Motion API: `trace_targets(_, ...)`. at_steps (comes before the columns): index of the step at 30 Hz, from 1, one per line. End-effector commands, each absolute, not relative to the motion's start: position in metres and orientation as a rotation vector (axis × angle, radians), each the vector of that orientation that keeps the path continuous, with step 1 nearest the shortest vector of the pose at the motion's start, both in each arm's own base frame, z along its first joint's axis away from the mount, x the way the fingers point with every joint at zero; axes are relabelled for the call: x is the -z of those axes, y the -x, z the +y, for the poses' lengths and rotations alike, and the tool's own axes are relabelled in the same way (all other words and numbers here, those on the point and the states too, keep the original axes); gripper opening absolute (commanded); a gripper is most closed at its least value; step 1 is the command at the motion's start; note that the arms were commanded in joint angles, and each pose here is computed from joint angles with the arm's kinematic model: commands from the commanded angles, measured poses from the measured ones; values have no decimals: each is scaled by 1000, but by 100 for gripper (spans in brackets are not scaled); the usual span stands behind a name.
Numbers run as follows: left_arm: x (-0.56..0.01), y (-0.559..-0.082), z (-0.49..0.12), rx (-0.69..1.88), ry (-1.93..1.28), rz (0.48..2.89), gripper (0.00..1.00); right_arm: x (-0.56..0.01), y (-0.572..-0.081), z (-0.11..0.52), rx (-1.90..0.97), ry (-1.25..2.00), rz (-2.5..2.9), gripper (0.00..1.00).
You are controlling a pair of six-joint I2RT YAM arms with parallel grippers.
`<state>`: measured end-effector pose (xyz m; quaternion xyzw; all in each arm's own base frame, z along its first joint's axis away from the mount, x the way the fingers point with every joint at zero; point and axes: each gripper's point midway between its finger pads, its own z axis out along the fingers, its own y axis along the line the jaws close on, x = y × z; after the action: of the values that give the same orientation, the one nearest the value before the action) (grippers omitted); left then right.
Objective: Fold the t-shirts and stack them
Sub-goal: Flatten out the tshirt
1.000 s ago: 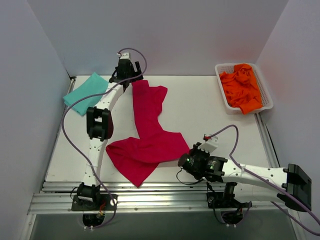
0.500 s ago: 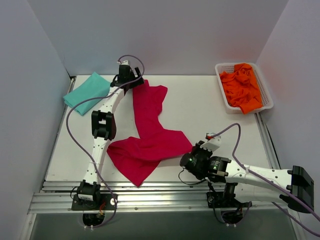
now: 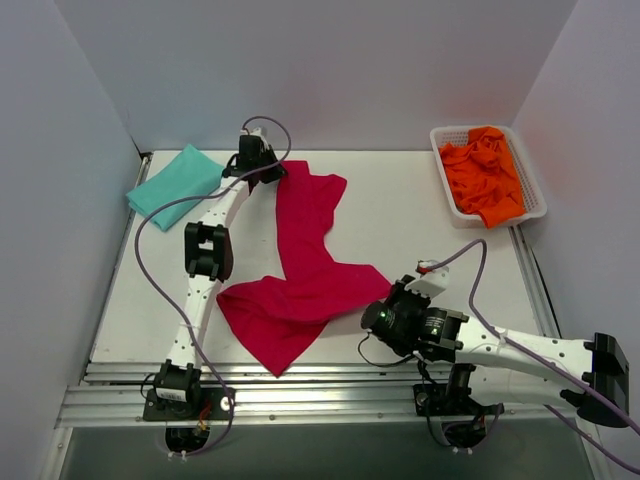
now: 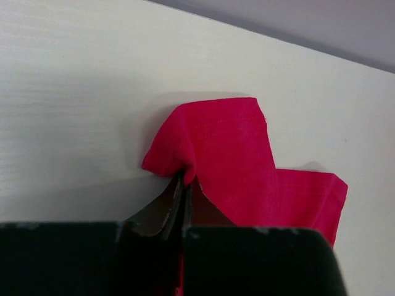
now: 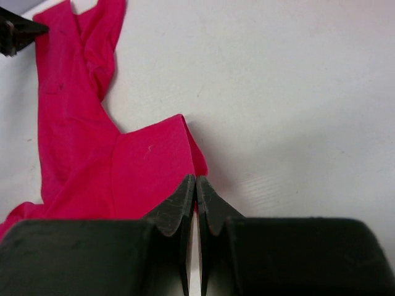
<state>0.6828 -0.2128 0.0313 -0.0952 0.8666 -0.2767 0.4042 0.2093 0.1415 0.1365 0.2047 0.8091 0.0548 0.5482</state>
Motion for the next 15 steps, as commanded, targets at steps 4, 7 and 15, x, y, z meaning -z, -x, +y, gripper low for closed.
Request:
trace_targets(4, -9, -639, -178, 559, 339, 2330, 2, -203, -222, 112, -68, -561, 1723, 0)
trace_targets(7, -69, -627, -149, 494, 437, 2166, 2, -230, -233, 95, -40, -628, 1661, 0)
trace_targets(15, -53, -488, -90, 313, 708, 2137, 2, -276, -255, 42, 91, -724, 1583, 0)
